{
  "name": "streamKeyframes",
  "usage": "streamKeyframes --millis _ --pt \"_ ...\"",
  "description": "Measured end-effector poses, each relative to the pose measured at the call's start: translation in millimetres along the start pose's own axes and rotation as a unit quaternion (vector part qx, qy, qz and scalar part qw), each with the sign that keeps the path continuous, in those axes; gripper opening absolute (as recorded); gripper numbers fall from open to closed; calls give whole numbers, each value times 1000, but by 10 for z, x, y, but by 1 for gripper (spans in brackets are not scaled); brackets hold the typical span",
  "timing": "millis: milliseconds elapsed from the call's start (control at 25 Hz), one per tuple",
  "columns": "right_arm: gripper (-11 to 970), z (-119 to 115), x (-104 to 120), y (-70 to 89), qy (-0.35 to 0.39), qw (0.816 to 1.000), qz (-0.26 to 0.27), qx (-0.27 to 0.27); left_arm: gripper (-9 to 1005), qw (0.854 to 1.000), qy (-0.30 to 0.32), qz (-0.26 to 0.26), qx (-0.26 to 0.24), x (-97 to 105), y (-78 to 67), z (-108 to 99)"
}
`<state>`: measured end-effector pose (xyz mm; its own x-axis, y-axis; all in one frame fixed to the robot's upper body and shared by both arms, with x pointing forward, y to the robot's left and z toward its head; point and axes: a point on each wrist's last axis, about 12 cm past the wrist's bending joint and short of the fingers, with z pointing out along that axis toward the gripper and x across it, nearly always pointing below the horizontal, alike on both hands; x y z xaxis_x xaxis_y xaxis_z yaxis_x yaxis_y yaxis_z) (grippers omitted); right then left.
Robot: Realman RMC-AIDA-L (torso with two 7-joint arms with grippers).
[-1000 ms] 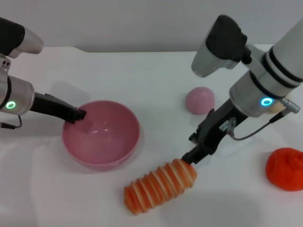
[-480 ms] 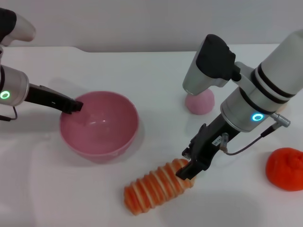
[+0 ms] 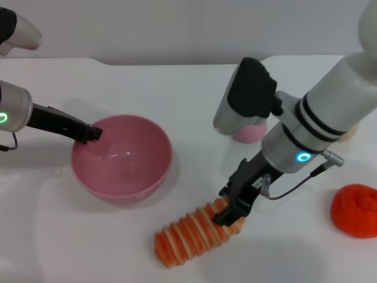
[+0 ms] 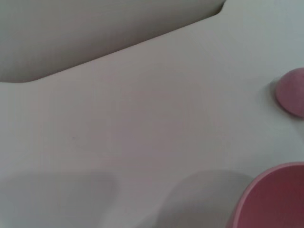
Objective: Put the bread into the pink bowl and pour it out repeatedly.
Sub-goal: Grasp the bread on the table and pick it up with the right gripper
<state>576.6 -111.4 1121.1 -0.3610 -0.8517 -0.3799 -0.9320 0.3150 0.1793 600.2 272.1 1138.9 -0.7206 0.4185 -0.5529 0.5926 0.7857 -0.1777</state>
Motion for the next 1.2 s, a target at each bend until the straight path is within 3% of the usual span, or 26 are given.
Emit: streamKeyframes --millis 480,1200 --pt "604 134 82 -2 8 1000 15 -8 48 1000 -10 16 -4 -70 -34 -84" --pt "494 168 131 -61 6 999 33 6 48 1000 -14 22 0 -121 -75 -84"
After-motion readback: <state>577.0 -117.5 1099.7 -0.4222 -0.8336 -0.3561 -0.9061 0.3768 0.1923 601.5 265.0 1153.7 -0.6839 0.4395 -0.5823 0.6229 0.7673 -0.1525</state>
